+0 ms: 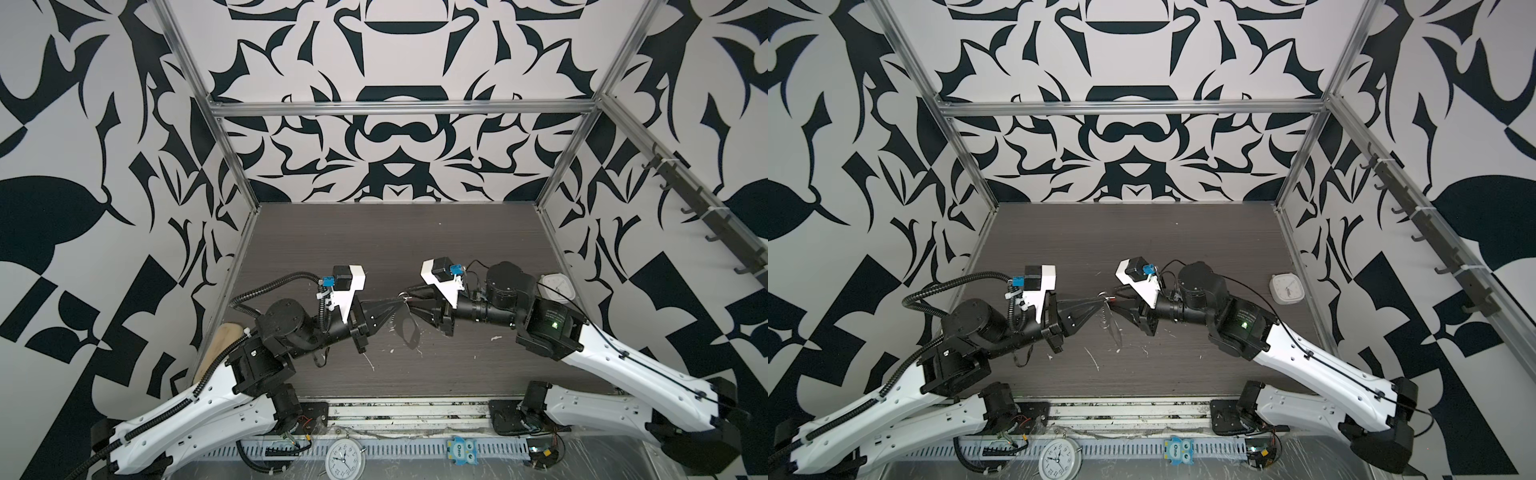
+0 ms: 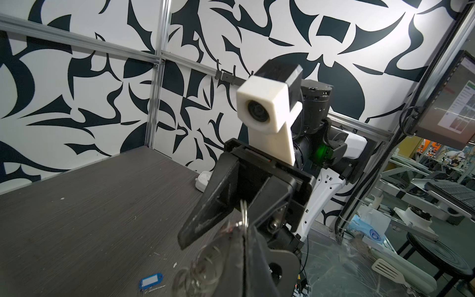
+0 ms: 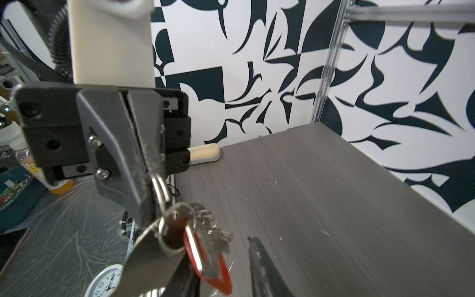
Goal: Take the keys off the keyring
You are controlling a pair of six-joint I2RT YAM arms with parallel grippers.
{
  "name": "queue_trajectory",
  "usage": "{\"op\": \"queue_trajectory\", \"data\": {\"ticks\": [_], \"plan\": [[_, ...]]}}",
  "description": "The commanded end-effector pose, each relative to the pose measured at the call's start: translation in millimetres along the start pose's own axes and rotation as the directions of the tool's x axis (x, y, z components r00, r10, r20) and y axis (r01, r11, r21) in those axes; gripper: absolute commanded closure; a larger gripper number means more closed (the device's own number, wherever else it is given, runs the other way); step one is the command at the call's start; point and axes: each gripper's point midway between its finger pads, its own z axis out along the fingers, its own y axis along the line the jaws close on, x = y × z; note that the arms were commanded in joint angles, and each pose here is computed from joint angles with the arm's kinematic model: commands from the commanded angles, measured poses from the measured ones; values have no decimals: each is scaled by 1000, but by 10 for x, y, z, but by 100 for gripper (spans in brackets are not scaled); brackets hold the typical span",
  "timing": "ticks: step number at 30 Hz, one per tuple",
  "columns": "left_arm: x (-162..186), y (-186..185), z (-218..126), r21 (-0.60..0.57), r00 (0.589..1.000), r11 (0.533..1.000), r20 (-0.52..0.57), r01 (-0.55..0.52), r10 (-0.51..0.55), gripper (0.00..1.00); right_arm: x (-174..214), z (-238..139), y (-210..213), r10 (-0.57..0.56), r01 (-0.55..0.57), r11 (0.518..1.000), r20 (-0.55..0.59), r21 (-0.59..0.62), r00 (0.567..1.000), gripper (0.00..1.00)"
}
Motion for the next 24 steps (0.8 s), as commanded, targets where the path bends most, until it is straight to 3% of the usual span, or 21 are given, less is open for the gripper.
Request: {"op": "queue_trajectory", "data": {"ticks": [1, 7, 14, 24], "plan": [[-221, -101, -66, 22, 997, 999, 60, -40, 38, 100, -189, -189, 31, 8, -10, 1000, 55, 24, 998, 58], [-103, -111, -43, 41, 997, 996, 23, -78, 77, 100, -356, -441, 64, 19, -26, 998, 119, 51, 993, 53], [-57, -181, -41, 88, 995, 991, 20, -99, 97, 100, -647, -474, 131, 31, -34, 999, 207, 10, 978, 57], [-45, -234, -51, 119, 994, 987, 13, -105, 105, 100, -715, -321, 380, 55, -20, 985, 205, -171, 977, 57]]}}
